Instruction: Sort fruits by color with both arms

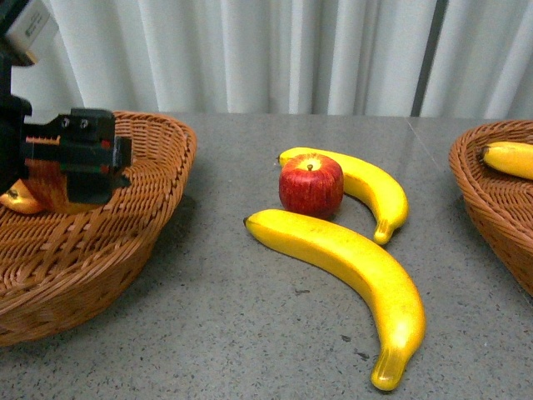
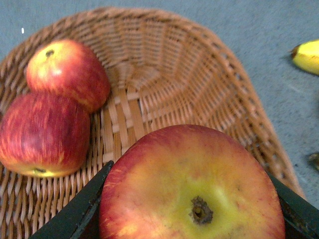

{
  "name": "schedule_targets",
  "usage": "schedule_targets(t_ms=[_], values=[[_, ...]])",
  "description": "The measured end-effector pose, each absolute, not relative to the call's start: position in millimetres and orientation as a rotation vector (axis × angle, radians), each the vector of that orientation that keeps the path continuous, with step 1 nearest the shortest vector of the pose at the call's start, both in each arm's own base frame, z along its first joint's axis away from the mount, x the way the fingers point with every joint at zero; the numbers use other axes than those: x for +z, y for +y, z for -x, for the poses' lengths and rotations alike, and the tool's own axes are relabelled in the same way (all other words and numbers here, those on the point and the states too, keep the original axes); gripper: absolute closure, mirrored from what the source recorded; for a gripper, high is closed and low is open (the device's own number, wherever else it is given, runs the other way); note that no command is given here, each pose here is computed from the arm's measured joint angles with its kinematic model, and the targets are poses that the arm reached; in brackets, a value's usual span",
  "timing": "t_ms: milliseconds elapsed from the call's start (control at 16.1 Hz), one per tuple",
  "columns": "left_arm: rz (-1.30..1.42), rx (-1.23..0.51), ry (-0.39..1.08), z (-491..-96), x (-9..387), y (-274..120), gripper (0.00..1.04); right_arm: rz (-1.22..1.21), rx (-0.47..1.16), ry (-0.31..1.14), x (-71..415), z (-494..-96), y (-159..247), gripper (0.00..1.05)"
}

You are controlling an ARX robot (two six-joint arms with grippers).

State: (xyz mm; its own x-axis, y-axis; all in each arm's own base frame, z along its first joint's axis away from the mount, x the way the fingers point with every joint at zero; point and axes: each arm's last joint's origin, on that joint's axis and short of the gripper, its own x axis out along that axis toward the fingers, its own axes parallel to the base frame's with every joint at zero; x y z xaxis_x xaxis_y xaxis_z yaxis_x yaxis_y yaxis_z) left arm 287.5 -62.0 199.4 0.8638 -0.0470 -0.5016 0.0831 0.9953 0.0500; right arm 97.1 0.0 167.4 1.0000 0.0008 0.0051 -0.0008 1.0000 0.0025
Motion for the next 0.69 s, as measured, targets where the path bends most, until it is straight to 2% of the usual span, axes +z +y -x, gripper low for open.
schedule_targets(t_ms=[374, 436, 498, 561, 623, 685], values=[[-0.002, -0.004, 0.584, -289, 185, -49, 0.36, -0.002, 0.001, -0.005, 167, -97, 0, 0.07], [0.002, 0.007, 0.6, -289, 184, -48, 0.28, -0.002, 0.001, -0.005, 167, -97, 0, 0.07], [-0.001, 0.006, 0.602, -287, 185, -49, 0.12, -0.002, 0.001, -0.005, 167, -97, 0, 0.07], [-0.031, -0.049, 0.483, -269, 227, -63, 0.07, -0.002, 0.001, -0.005, 167, -97, 0, 0.07], [-0.107, -0.218, 0.357, -289, 268, -92, 0.07, -0.002, 0.001, -0.005, 167, -97, 0, 0.07], [-0.149, -0.269, 0.386, -305, 263, -101, 0.07, -0.002, 0.001, -0.005, 167, -97, 0, 0.07]])
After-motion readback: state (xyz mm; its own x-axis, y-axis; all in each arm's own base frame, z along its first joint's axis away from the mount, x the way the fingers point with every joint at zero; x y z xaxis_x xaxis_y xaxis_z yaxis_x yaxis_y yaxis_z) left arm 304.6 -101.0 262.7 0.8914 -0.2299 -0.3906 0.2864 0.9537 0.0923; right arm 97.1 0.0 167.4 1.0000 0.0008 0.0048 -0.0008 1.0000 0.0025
